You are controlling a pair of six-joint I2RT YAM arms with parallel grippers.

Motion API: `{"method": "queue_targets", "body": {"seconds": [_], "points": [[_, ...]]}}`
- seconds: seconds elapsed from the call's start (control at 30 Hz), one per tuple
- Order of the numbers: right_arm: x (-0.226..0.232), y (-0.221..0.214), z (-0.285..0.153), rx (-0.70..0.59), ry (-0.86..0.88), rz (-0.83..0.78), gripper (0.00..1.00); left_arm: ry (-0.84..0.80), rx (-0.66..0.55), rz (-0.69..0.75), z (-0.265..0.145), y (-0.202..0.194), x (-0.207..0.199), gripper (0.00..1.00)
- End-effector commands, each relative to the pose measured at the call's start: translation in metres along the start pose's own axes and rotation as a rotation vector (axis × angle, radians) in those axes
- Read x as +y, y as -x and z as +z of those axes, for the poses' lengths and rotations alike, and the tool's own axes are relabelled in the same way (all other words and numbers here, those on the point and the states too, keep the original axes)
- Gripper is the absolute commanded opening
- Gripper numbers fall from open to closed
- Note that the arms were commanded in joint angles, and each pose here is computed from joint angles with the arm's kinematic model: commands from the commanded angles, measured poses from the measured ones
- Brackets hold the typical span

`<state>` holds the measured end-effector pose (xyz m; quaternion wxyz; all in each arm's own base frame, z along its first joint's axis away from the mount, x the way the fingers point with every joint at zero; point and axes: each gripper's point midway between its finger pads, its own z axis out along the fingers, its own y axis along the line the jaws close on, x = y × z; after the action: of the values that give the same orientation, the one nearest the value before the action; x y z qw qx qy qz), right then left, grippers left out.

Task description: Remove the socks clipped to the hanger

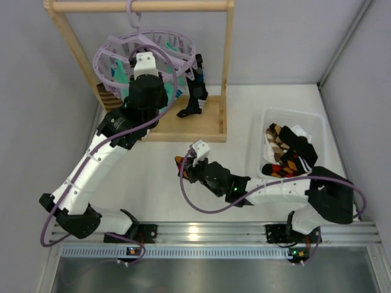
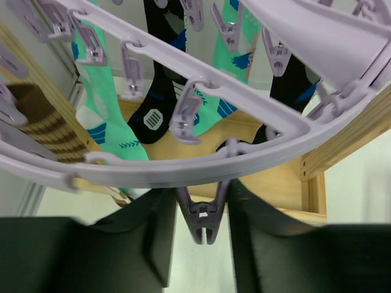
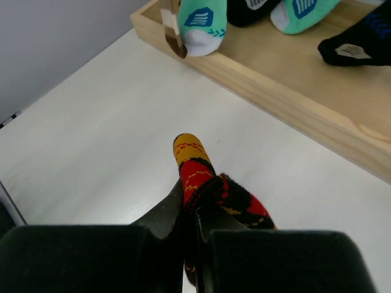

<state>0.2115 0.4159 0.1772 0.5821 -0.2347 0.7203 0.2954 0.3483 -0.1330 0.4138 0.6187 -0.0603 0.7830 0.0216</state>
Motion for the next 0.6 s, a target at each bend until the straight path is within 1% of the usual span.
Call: {"method": "queue_targets", "body": {"seconds": [0.0, 0.03, 0.07, 0.1, 0.13, 0.17, 0.2, 0.23, 0.27, 0.3, 0.33, 0.37, 0.4, 0.43, 0.47, 0.5, 0.53, 0.57], "points": [[-0.027, 0.049, -0.035, -0.064, -0.063, 0.062, 0.00, -0.057, -0.024, -0.066, -0.019, 0.004, 0.006, 0.47], [-0.038, 0.052, -0.041, -0.050, -0.083, 0.067, 0.00, -0.064, -0.023, -0.070, -0.022, 0.002, 0.008, 0.54], [-0.050, 0.072, -0.054, -0.082, -0.097, 0.087, 0.00, -0.081, -0.030, -0.092, -0.030, 0.004, 0.011, 0.66], [-0.075, 0.062, -0.062, -0.030, -0.160, 0.068, 0.00, -0.099, -0.013, -0.085, -0.031, -0.005, 0.010, 0.69], [-0.087, 0.067, -0.069, -0.026, -0.186, 0.074, 0.00, -0.118, -0.008, -0.088, -0.034, -0.008, 0.010, 0.72], [-0.109, 0.081, -0.082, -0.049, -0.233, 0.093, 0.00, -0.171, -0.005, -0.103, -0.043, -0.008, 0.007, 0.81], [-0.121, 0.085, -0.090, -0.049, -0.266, 0.095, 0.00, -0.206, 0.004, -0.103, -0.047, -0.012, 0.005, 0.85], [-0.137, 0.075, -0.101, 0.011, -0.313, 0.079, 0.00, -0.236, 0.014, -0.101, -0.053, -0.018, 0.005, 0.89], [-0.148, 0.085, -0.113, -0.005, -0.341, 0.091, 0.00, -0.300, 0.031, -0.104, -0.060, -0.023, -0.002, 0.96], [-0.170, 0.096, -0.122, -0.020, -0.408, 0.101, 0.00, -0.327, 0.044, -0.100, -0.063, -0.029, -0.005, 0.98], [-0.186, 0.089, -0.134, 0.027, -0.466, 0.089, 0.00, -0.353, 0.052, -0.099, -0.067, -0.033, -0.006, 0.98], [-0.196, 0.098, -0.145, 0.005, -0.501, 0.098, 0.00, -0.372, 0.064, -0.101, -0.073, -0.042, -0.003, 0.98], [-0.221, 0.105, -0.157, -0.006, -0.590, 0.103, 0.00, -0.398, 0.068, -0.104, -0.078, -0.045, -0.004, 0.98], [-0.233, 0.107, -0.166, -0.009, -0.636, 0.107, 0.00, -0.407, 0.073, -0.103, -0.081, -0.049, -0.002, 0.98], [-0.246, 0.103, -0.174, 0.018, -0.681, 0.104, 0.00, -0.413, 0.073, -0.095, -0.086, -0.057, 0.005, 0.98], [-0.268, 0.108, -0.184, 0.019, -0.750, 0.117, 0.00, -0.433, 0.050, -0.110, -0.097, -0.054, 0.011, 0.98], [-0.279, 0.106, -0.187, 0.032, -0.776, 0.129, 0.00, -0.432, 0.068, -0.096, -0.094, -0.062, 0.010, 0.98], [-0.290, 0.098, -0.185, 0.073, -0.796, 0.138, 0.00, -0.442, 0.043, -0.107, -0.104, -0.060, 0.018, 0.98]]}}
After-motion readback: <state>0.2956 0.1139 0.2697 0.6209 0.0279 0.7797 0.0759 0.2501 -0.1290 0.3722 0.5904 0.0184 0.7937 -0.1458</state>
